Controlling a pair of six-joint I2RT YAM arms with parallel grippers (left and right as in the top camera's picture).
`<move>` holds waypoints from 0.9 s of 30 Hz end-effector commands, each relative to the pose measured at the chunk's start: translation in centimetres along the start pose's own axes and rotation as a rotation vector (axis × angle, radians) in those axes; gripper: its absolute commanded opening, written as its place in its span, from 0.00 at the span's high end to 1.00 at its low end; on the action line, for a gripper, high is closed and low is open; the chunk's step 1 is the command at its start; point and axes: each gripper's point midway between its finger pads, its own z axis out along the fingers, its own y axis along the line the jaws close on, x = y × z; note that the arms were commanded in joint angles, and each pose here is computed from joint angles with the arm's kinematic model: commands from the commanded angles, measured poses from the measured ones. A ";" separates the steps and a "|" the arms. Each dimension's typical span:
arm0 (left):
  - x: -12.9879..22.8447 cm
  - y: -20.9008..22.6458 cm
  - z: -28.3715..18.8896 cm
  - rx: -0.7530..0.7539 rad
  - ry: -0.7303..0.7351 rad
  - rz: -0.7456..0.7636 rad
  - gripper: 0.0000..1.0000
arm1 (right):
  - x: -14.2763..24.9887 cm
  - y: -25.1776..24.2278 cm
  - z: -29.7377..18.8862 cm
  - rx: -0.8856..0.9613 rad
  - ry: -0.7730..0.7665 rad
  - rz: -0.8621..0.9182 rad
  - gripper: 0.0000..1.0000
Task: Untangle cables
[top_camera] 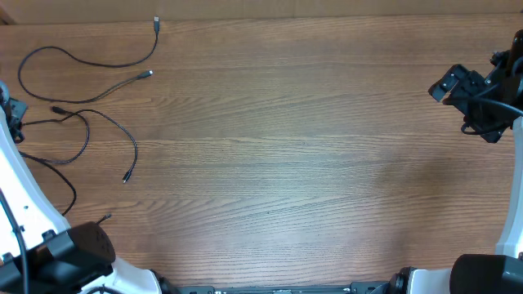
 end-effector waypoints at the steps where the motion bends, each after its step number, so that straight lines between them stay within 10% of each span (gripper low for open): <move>1: 0.9 -1.7 0.7 0.078 0.071 0.095 0.96 | -0.3 0.0 -0.1 0.002 -0.013 -0.005 0.00; 11: 4.3 -3.1 0.2 0.338 0.320 0.268 0.96 | -0.3 0.0 -0.1 0.002 -0.013 -0.005 0.00; 27: 12.0 0.1 6.6 0.137 0.578 0.435 0.96 | -0.3 0.0 -0.1 0.002 -0.013 -0.005 0.00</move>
